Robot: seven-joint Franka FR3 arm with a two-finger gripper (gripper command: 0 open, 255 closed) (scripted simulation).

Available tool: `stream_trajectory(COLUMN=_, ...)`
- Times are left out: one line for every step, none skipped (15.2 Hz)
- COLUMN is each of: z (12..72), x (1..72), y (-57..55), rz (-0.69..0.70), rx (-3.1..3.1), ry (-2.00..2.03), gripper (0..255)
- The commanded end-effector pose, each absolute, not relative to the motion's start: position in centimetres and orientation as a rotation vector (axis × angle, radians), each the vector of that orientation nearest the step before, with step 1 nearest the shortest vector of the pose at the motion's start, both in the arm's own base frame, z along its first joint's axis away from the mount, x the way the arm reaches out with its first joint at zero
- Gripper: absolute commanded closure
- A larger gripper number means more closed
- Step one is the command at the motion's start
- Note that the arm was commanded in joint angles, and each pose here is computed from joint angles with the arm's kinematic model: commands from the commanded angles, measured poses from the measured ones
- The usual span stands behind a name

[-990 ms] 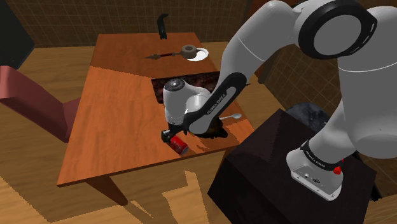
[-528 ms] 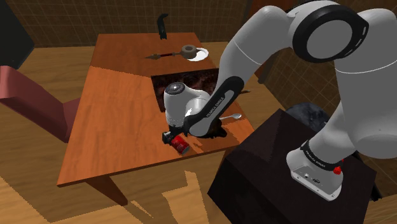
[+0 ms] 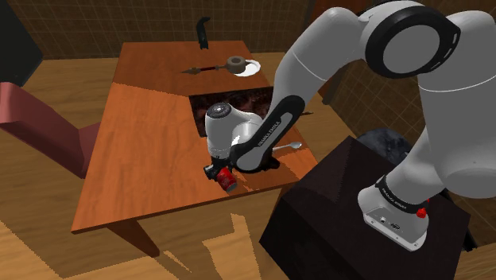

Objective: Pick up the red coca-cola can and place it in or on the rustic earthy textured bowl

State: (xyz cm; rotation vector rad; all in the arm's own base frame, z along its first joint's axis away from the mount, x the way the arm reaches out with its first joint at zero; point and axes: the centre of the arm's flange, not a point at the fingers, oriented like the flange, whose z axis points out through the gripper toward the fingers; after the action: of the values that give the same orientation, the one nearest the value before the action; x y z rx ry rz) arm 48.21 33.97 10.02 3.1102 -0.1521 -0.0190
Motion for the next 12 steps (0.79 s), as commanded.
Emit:
stream_trajectory(z=10.0, x=48.2, y=33.9, rz=-0.019, rx=3.11, ry=-0.153, gripper=255)
stream_trajectory(z=10.0, x=48.2, y=33.9, rz=-0.019, rx=3.11, ry=-0.153, gripper=255)
stream_trajectory(z=10.0, x=48.2, y=33.9, rz=-0.019, rx=3.11, ry=-0.153, gripper=255)
stream_trajectory(z=10.0, x=48.2, y=34.0, rz=-0.019, rx=3.11, ry=-0.153, gripper=255)
stream_trajectory(z=10.5, x=48.2, y=34.0, rz=-0.019, rx=3.11, ry=-0.153, gripper=255)
stream_trajectory(z=11.0, x=48.2, y=34.0, rz=-0.019, rx=3.11, ry=-0.153, gripper=255)
stream_trajectory(z=11.6, x=48.2, y=34.0, rz=-0.019, rx=3.11, ry=-0.153, gripper=255)
stream_trajectory(z=12.1, x=48.2, y=34.0, rz=-0.019, rx=3.11, ry=-0.153, gripper=255)
stream_trajectory(z=12.6, x=48.2, y=34.0, rz=-0.019, rx=3.11, ry=-0.153, gripper=255)
stream_trajectory(z=13.2, x=48.2, y=34.0, rz=-0.019, rx=3.11, ry=-0.153, gripper=255)
stream_trajectory(z=13.7, x=48.2, y=34.0, rz=-0.019, rx=3.11, ry=-0.153, gripper=255)
stream_trajectory(z=14.2, x=48.2, y=34.0, rz=-0.019, rx=3.11, ry=-0.153, gripper=255)
